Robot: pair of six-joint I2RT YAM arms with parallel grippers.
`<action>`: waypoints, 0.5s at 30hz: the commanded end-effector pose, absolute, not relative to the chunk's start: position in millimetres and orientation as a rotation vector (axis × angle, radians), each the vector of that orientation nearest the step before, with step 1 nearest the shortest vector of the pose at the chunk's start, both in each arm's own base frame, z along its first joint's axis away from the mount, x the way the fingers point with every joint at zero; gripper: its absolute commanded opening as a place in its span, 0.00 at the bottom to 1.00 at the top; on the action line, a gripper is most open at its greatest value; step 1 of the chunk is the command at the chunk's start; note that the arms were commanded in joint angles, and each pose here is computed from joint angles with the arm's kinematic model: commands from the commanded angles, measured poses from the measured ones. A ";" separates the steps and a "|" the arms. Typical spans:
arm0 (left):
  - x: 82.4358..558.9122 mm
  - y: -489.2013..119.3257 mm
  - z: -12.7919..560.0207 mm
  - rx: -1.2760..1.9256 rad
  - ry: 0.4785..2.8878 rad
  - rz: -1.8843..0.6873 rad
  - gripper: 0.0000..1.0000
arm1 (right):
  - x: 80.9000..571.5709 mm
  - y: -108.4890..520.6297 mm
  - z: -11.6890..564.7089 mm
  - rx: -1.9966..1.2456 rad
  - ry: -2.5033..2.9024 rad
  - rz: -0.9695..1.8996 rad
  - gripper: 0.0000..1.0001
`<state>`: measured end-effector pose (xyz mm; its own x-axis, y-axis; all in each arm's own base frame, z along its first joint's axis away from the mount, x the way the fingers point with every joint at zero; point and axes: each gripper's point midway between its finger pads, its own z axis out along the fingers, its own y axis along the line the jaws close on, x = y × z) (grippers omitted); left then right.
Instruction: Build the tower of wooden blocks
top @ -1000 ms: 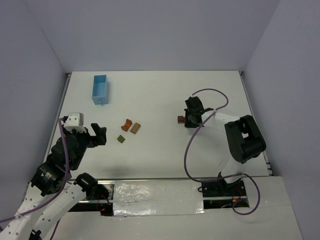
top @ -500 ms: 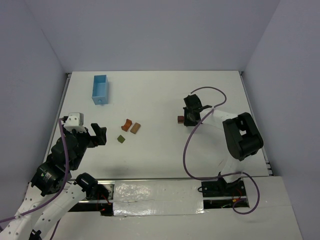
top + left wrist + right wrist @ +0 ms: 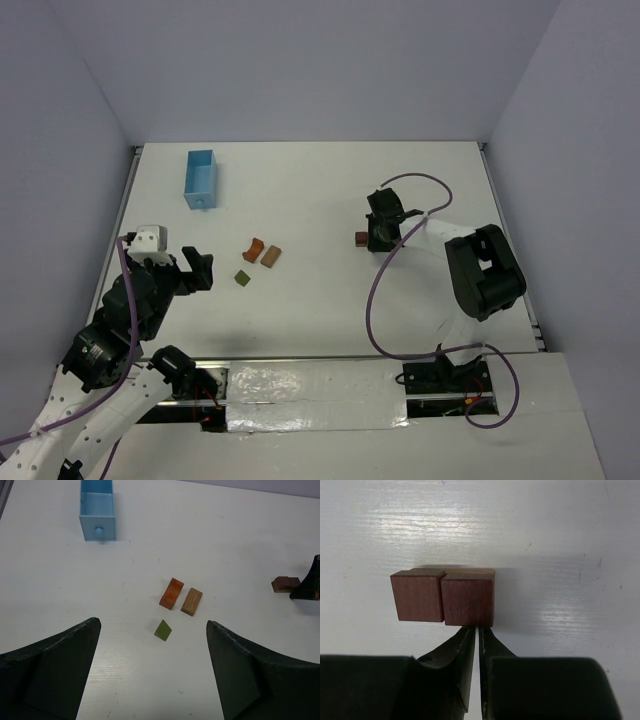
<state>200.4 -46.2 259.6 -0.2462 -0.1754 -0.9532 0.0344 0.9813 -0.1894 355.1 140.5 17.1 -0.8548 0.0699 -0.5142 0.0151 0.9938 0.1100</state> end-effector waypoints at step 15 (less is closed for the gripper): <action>205.4 -48.3 265.6 -0.096 1.788 -0.196 0.99 | 316.4 171.9 112.4 -0.017 2.336 0.381 0.26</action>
